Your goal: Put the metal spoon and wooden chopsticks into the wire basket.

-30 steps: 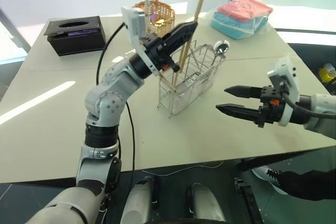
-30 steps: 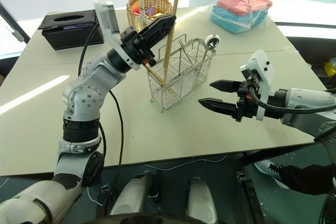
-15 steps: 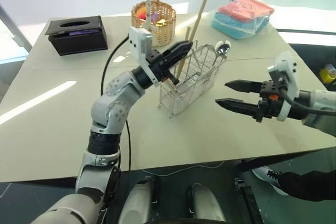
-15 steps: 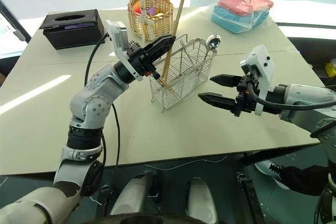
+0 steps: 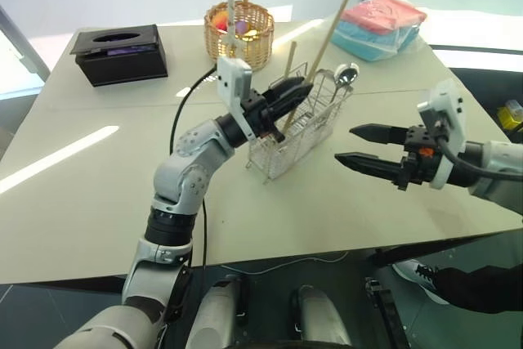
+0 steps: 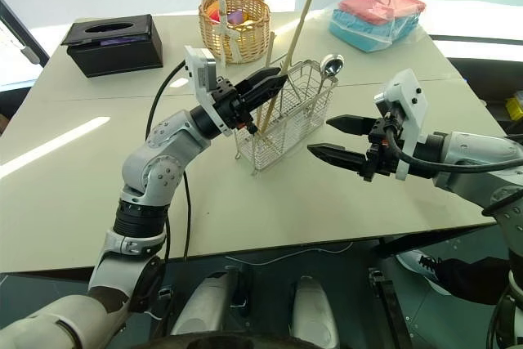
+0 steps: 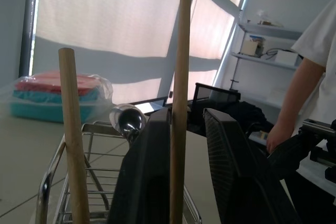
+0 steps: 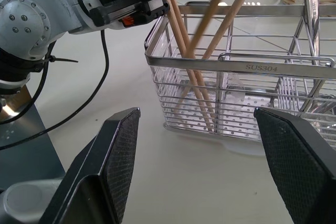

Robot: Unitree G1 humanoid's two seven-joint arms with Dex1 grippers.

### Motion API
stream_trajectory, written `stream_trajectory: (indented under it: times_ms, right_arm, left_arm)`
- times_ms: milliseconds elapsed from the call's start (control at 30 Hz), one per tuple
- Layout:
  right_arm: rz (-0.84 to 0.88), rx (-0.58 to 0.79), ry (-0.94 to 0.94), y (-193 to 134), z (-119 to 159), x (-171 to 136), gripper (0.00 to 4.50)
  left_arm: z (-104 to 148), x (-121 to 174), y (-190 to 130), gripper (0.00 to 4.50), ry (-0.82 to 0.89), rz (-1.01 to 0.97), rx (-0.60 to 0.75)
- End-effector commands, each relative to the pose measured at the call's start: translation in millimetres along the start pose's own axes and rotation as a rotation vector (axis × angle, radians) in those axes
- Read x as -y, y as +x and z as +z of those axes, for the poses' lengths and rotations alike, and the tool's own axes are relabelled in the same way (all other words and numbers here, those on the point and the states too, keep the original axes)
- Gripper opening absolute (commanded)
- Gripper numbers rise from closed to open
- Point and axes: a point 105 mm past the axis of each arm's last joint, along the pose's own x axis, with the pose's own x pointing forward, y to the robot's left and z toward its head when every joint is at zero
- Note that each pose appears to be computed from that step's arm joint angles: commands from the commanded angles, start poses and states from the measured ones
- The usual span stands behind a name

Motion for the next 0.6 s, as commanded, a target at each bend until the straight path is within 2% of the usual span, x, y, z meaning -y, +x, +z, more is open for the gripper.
stream_trajectory:
  times_ms: [33,100,200,267,467,567,600]
  right_arm:
    - [-0.001,0.038,-0.042,-3,13,-3,3.57]
    - [0.000,0.038,-0.042,-3,13,-3,3.57]
    - [0.002,0.039,-0.041,-3,13,-3,3.57]
    - [0.003,0.038,-0.040,-3,13,-3,3.57]
    - [0.000,0.033,-0.034,-4,10,-2,3.57]
    - [-0.041,0.037,-0.020,-6,6,6,3.57]
    - [-0.064,0.047,-0.007,-6,4,11,3.57]
  left_arm:
    - [12,1,0,3.14,0.051,0.011,0.039]
    - [12,0,0,4.08,0.055,0.018,0.042]
    - [18,-2,-1,4.08,0.061,0.026,0.064]
    - [31,-3,1,4.08,0.071,0.036,0.105]
    - [88,-2,2,4.08,0.117,0.033,0.233]
    - [123,-5,-6,3.28,0.140,0.061,0.295]
    - [132,-12,-12,2.83,0.163,0.111,0.296]
